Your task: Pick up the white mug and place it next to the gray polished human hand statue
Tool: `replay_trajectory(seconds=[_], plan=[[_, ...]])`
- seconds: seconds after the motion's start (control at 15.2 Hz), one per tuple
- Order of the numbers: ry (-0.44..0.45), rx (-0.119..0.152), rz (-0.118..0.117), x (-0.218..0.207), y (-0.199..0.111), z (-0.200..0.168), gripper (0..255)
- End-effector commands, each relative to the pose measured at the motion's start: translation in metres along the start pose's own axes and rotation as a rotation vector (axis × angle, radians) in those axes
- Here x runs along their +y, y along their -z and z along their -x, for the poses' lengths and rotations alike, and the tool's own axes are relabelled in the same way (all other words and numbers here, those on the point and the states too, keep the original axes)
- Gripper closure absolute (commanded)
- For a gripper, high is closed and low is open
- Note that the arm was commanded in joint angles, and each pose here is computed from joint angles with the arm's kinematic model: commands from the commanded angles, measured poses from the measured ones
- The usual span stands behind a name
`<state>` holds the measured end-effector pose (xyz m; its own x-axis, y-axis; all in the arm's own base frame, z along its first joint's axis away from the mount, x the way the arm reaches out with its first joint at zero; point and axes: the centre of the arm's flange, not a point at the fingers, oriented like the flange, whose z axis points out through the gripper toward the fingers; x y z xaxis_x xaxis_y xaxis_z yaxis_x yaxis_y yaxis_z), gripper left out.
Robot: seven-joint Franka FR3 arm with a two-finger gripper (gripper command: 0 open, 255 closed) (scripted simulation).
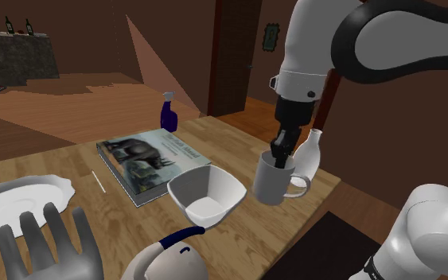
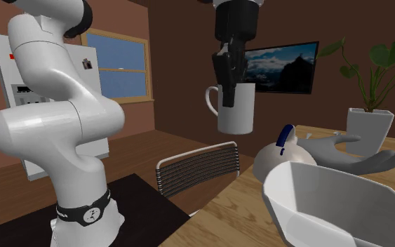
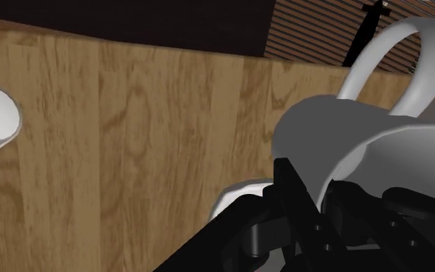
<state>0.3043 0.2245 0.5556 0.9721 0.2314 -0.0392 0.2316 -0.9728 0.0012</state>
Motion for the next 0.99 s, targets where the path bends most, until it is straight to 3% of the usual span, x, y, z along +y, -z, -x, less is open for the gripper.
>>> replay_trajectory(seconds=[0.0,0.92], plan=[[-0.001,0.0,-0.001,-0.029,0.0,-0.002,255],[-0.001,0.0,-0.001,-0.213,0.001,-0.014,255]])
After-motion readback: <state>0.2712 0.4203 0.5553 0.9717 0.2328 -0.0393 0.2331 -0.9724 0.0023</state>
